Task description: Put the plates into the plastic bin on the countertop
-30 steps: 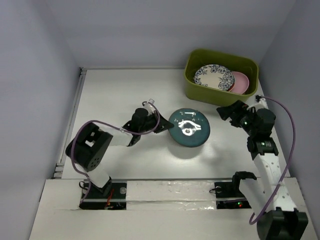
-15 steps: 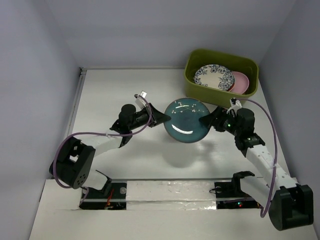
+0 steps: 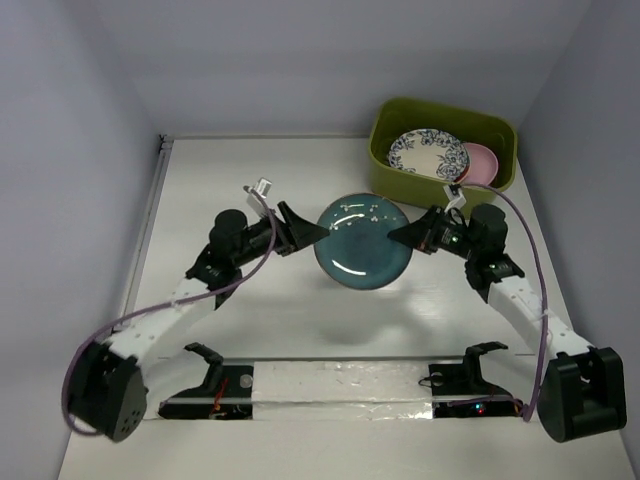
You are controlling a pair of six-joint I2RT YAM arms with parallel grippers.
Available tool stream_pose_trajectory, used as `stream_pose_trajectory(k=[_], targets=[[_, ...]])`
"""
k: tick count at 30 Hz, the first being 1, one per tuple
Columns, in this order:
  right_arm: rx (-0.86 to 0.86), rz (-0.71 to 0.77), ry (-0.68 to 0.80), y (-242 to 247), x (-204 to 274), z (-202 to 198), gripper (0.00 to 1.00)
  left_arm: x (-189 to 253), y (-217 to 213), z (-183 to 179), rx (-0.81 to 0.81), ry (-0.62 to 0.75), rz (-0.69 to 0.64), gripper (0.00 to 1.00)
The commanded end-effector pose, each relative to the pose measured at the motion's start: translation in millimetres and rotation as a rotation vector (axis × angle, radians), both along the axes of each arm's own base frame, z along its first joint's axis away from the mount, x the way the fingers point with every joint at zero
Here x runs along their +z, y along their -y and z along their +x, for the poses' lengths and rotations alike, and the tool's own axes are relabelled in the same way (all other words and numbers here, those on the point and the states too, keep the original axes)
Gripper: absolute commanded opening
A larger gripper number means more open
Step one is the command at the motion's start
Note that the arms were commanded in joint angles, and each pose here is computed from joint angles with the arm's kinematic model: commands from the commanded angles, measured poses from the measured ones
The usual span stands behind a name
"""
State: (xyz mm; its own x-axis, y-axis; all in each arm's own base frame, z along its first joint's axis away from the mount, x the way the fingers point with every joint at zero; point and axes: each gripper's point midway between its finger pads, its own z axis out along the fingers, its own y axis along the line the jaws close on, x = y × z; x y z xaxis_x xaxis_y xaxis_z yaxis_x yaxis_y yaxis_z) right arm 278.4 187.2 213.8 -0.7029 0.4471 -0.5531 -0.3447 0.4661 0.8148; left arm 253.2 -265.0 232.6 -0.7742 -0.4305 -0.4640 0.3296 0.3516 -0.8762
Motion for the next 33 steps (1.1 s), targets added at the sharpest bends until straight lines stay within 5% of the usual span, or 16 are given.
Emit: stream_pose_trajectory(k=[1,7,11,23,33], targets=[[-0.014,0.052,0.242,-1,93,18,0.0,90,-36,4,0.173,0.33,0.037,0.61],[-0.143,0.077,0.354,24,166,61,0.0,108,-98,-19,0.393,0.424,0.189,0.72],[-0.309,0.128,0.381,86,197,107,0.0,88,-121,-31,0.448,0.406,0.284,0.74],[-0.727,-0.025,0.141,213,132,245,0.0,74,-141,-36,0.494,0.448,0.394,0.75],[-0.807,-0.122,-0.028,241,53,272,0.03,65,-143,-25,0.516,0.444,0.445,0.75]])
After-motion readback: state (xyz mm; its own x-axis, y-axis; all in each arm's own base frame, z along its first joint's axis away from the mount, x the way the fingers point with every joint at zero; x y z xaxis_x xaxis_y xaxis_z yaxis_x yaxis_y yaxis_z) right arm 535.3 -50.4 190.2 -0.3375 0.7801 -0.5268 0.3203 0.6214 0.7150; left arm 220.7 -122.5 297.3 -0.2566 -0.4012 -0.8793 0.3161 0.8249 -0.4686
